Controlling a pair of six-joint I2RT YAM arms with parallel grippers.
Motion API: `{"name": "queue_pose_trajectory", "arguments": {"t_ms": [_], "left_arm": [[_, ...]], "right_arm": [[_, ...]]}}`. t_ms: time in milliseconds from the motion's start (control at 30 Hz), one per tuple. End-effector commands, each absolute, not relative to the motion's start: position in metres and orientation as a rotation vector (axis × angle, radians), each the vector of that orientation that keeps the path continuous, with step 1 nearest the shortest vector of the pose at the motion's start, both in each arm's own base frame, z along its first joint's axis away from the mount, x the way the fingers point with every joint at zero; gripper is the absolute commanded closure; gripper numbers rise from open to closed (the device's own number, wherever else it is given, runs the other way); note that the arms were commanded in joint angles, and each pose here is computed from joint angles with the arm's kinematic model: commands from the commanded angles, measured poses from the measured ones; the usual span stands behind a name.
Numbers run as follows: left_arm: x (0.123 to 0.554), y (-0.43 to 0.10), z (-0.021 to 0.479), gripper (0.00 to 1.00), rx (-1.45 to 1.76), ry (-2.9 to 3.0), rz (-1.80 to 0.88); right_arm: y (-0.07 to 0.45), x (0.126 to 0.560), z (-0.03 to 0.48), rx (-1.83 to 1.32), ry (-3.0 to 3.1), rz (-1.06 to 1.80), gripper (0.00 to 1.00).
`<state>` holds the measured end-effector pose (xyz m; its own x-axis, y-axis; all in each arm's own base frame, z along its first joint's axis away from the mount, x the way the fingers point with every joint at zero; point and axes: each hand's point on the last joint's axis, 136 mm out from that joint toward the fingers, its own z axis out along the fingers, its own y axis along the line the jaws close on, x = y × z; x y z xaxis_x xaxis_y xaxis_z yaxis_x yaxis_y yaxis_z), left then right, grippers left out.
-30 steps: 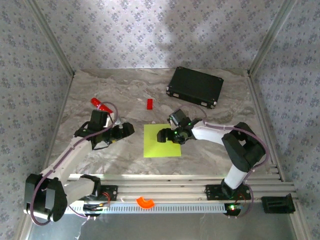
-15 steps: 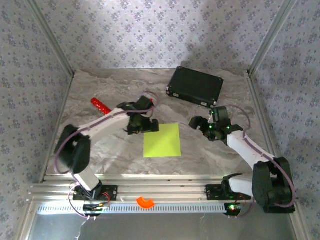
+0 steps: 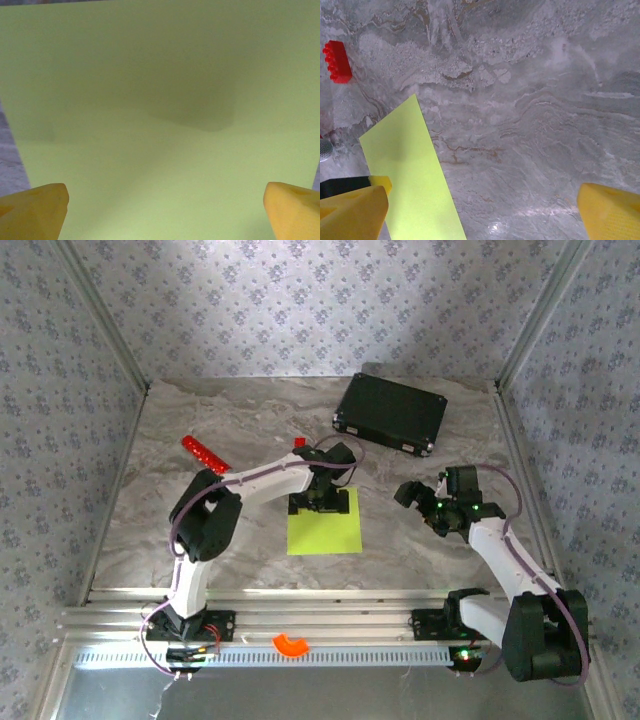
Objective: Fold a paper plane with a square sheet of paper (pick it up from the middle)
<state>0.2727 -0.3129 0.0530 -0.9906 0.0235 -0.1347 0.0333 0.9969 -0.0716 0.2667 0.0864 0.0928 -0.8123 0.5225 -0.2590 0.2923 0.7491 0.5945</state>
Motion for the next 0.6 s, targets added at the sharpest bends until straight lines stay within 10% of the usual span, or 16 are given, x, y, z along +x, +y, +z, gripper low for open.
{"name": "queue_pose_trajectory", "arguments": {"t_ms": [0,567], "left_arm": [[0.268,-0.315,0.047,0.0,0.025,3.031,-0.062],[0.271,-0.327,0.028,0.0,0.084,3.057,-0.081]], "right_arm": [[0.088,0.256,0.086,0.612,2.58,0.775,0.01],[0.088,0.251,0.077,0.621,2.605,0.772,0.01]]}}
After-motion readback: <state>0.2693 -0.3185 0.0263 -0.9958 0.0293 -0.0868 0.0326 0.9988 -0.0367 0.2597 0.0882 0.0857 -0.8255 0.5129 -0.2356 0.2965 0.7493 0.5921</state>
